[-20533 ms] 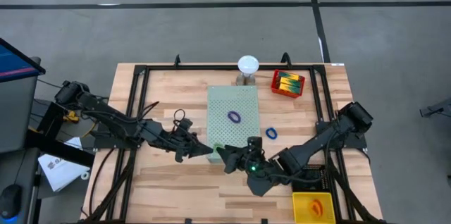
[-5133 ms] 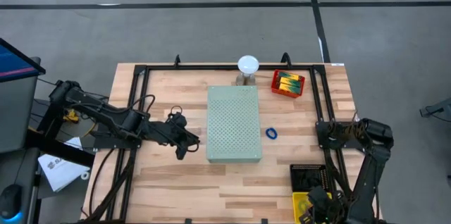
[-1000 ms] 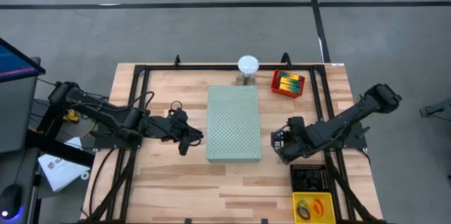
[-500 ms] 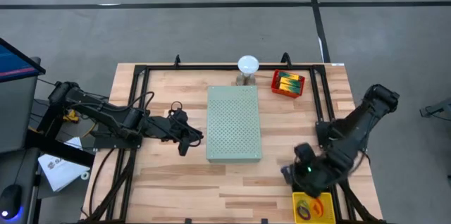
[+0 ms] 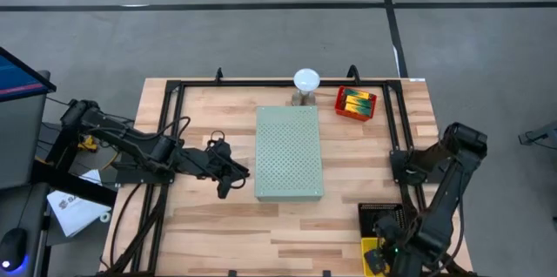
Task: Pick & Place Office Desk Supplies
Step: Put the blue spring keychain into the yellow bin, then put the black bin on the shelf
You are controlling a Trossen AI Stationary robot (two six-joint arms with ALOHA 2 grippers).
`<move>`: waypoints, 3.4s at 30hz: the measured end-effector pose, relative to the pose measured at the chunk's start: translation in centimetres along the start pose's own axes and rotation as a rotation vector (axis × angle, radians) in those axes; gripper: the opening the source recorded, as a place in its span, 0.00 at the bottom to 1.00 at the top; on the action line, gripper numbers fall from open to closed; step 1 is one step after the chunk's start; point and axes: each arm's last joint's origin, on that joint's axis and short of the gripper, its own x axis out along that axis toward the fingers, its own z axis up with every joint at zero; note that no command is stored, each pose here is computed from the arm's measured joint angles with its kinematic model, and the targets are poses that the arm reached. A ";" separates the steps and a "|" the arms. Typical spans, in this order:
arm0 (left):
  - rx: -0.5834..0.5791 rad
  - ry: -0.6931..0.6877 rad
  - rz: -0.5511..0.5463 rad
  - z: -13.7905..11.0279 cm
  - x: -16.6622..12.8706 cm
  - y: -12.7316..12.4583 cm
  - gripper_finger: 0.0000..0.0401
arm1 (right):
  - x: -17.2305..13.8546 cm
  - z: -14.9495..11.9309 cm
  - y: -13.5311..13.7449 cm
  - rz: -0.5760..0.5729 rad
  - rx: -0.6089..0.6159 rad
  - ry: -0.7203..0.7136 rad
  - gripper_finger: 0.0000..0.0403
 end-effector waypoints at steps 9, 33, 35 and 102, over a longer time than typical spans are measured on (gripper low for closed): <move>0.002 0.017 -0.017 -0.1 0.0 -0.1 0.19 | 3.7 -1.4 0.0 -0.204 -0.019 0.070 0.00; -0.005 0.044 -0.050 -0.3 -0.1 -0.3 0.19 | 3.4 -0.1 -0.8 -0.268 -0.002 -0.113 0.43; -0.003 0.046 -0.052 -0.3 -0.1 -0.3 0.19 | 2.7 0.8 -0.9 -0.281 0.016 -0.163 0.42; -0.098 0.007 -0.105 -0.2 -0.3 -1.2 0.19 | 4.4 10.6 -11.5 -0.264 0.112 -0.026 0.36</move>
